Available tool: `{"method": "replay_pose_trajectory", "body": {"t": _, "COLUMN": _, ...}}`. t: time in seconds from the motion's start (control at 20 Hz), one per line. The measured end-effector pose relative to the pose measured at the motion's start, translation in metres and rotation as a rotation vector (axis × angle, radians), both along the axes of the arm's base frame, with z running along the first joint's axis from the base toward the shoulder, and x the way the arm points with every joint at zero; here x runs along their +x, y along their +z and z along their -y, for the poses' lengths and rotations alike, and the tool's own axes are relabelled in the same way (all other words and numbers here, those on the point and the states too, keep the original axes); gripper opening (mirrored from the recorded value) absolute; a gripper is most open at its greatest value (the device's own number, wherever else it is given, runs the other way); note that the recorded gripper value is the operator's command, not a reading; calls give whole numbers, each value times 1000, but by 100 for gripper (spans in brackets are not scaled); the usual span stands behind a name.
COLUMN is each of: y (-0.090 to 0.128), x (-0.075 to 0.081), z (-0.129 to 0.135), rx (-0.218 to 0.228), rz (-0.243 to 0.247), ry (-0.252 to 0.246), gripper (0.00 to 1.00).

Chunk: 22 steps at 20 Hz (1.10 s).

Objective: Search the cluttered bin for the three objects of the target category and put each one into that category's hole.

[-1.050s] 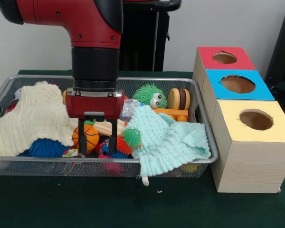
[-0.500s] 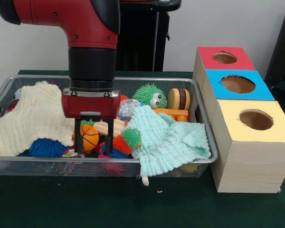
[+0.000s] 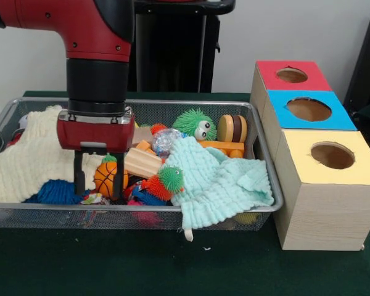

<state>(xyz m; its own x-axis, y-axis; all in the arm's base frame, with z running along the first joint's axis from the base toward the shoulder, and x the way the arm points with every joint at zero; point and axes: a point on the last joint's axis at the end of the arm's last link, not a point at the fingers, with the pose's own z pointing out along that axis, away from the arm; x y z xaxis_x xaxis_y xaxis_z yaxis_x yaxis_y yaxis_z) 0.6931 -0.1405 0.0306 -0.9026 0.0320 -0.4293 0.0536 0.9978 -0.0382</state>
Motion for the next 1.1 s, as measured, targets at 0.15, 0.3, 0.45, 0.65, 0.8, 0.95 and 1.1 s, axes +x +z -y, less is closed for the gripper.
{"method": "replay_pose_trajectory", "body": {"t": 0.15, "y": 1, "x": -2, "z": 9, "rx": -1, "rz": -6, "ry": -13, "gripper": 100}}
{"method": "replay_pose_trajectory", "body": {"t": 0.3, "y": 2, "x": -3, "z": 16, "rx": -2, "rz": -7, "ry": -22, "gripper": 100}}
{"method": "replay_pose_trajectory", "body": {"t": 0.45, "y": 1, "x": -5, "z": 19, "rx": -6, "rz": -7, "ry": -21, "gripper": 100}}
{"method": "replay_pose_trajectory", "body": {"t": 0.65, "y": -2, "x": -7, "z": 18, "rx": -22, "rz": -10, "ry": 2, "gripper": 100}}
{"method": "replay_pose_trajectory", "body": {"t": 0.8, "y": -5, "x": -10, "z": 17, "rx": -35, "rz": -12, "ry": 20, "gripper": 100}}
{"method": "replay_pose_trajectory", "body": {"t": 0.95, "y": -7, "x": -11, "z": 16, "rx": -43, "rz": -14, "ry": 34, "gripper": 100}}
{"method": "replay_pose_trajectory", "body": {"t": 1.1, "y": -9, "x": -12, "z": 14, "rx": -49, "rz": -16, "ry": 45, "gripper": 100}}
